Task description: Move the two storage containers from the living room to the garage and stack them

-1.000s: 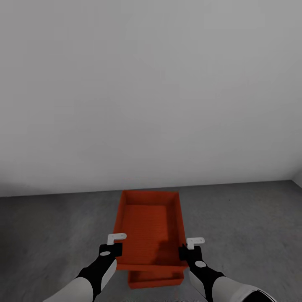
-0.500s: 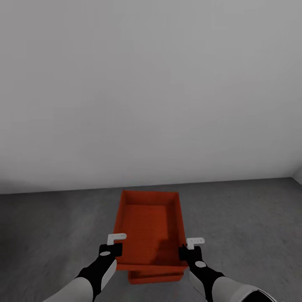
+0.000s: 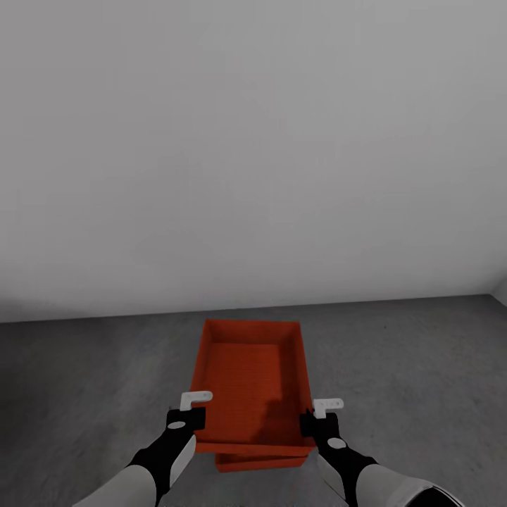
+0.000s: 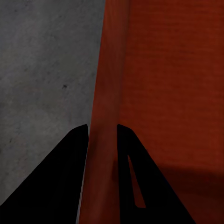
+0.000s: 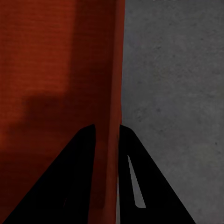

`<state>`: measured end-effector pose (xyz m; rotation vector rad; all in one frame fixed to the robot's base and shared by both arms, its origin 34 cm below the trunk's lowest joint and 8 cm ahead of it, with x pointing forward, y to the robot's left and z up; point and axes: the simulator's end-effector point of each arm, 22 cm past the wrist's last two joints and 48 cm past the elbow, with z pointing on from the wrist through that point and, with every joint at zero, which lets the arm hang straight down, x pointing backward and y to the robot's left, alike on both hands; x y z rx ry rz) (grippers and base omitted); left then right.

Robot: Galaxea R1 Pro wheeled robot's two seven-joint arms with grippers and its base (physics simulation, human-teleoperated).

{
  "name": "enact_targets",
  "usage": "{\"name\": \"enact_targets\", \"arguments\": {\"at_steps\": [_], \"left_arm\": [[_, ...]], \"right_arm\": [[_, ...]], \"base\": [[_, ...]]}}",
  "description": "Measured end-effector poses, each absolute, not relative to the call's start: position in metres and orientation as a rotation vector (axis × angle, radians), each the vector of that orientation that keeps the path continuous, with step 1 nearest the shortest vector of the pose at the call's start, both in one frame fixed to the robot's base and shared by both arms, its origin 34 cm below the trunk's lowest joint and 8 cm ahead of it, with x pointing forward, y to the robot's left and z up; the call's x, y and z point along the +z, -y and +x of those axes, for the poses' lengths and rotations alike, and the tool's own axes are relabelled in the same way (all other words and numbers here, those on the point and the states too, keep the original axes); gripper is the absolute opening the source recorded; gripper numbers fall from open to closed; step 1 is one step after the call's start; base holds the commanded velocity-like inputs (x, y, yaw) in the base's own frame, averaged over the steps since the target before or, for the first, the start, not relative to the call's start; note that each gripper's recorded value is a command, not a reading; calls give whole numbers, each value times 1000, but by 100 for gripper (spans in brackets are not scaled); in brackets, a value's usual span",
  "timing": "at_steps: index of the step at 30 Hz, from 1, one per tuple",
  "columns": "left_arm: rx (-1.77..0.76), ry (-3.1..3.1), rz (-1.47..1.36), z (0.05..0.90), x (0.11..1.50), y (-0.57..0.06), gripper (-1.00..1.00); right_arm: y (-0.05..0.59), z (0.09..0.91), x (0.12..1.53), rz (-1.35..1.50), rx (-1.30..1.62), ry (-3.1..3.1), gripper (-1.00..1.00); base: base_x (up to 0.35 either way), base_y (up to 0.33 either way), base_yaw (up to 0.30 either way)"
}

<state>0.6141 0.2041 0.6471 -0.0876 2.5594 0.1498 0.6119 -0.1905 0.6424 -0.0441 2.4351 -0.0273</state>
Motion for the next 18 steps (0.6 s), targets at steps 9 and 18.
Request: {"name": "enact_targets", "arguments": {"at_steps": [9, 18], "left_arm": [[150, -2560, -88, 614, 647, -204, -100], [150, -2559, -88, 614, 647, -204, -100]], "right_arm": [[191, 612, 642, -44, -27, -2435, -100], [191, 612, 642, -44, -27, -2435, -100]], "base": [[0, 0, 0], [0, 0, 0]]}}
